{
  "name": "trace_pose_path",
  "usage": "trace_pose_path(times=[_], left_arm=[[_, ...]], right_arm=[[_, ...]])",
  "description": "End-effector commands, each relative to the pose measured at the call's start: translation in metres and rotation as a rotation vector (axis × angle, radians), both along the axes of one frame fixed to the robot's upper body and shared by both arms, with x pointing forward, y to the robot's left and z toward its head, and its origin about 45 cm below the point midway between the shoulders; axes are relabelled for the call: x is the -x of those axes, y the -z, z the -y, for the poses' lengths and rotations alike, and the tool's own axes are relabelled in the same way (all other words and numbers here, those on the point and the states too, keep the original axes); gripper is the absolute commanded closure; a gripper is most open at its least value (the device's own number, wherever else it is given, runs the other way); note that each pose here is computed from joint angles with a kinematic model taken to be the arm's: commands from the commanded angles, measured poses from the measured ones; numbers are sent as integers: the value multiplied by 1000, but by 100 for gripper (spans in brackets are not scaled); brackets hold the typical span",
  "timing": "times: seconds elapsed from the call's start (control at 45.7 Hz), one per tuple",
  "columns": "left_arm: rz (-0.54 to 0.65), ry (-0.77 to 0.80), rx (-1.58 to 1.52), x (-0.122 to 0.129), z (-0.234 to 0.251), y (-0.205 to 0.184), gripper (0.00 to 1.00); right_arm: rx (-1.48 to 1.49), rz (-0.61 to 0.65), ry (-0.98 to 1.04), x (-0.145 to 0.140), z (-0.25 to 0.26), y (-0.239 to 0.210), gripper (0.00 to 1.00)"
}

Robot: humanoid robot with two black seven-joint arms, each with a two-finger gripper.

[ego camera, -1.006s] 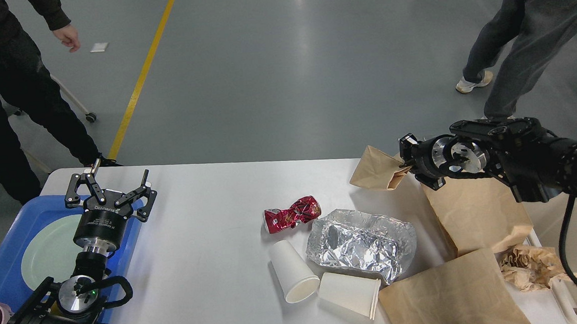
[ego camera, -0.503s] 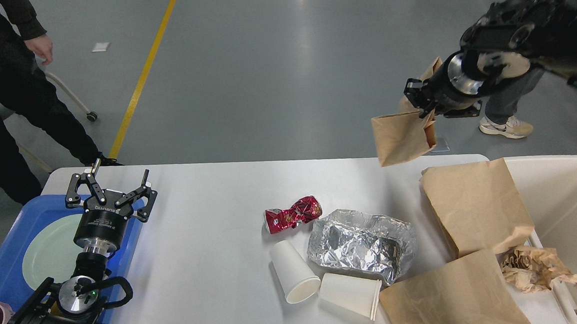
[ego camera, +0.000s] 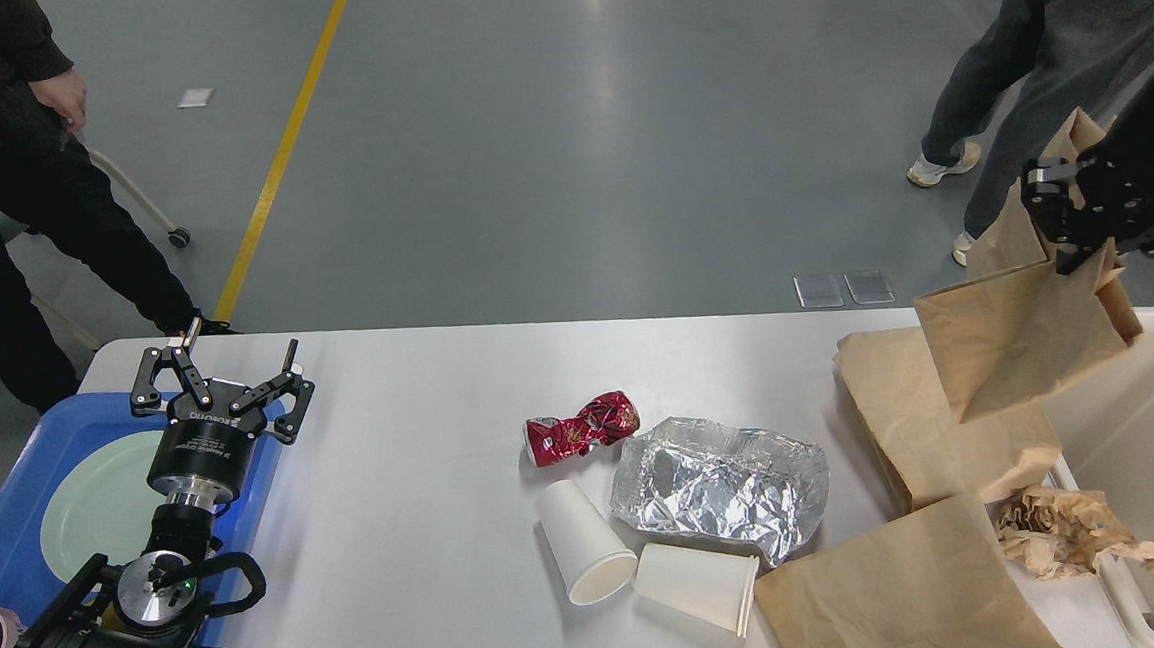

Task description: Tidy desktop

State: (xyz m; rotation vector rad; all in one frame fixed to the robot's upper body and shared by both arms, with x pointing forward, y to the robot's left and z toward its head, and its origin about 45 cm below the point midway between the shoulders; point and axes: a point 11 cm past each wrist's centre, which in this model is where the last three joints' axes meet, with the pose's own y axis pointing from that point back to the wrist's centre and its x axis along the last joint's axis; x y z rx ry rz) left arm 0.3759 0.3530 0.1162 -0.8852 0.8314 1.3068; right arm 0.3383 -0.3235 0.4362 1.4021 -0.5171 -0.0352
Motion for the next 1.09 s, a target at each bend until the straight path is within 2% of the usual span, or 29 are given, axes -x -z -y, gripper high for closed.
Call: trace_pose_path(times=[0.0,0.219,0.438,0.481,0.613,0.81,0.941,1.072], left_arm=[[0,0,0,0,0,0,4],[-1,0,0,1,0,1,4],[-1,0,0,1,0,1,4],[-1,0,0,1,0,1,4],[-1,0,0,1,0,1,4],[-3,-1,0,1,0,1,4],[-1,0,0,1,0,1,4],[-1,0,0,1,0,1,4]], right_arm=[[25,33,62,2,21,2,100],[56,64,248,15,99,33,100],[150,54,409,32,197,91,100],[199,63,463,40,226,111,100],[254,97,546,54,268,162,100],[273,102,607,74,292,252,100],[284,112,612,80,293,294,100],[341,178,594,81,287,334,100]])
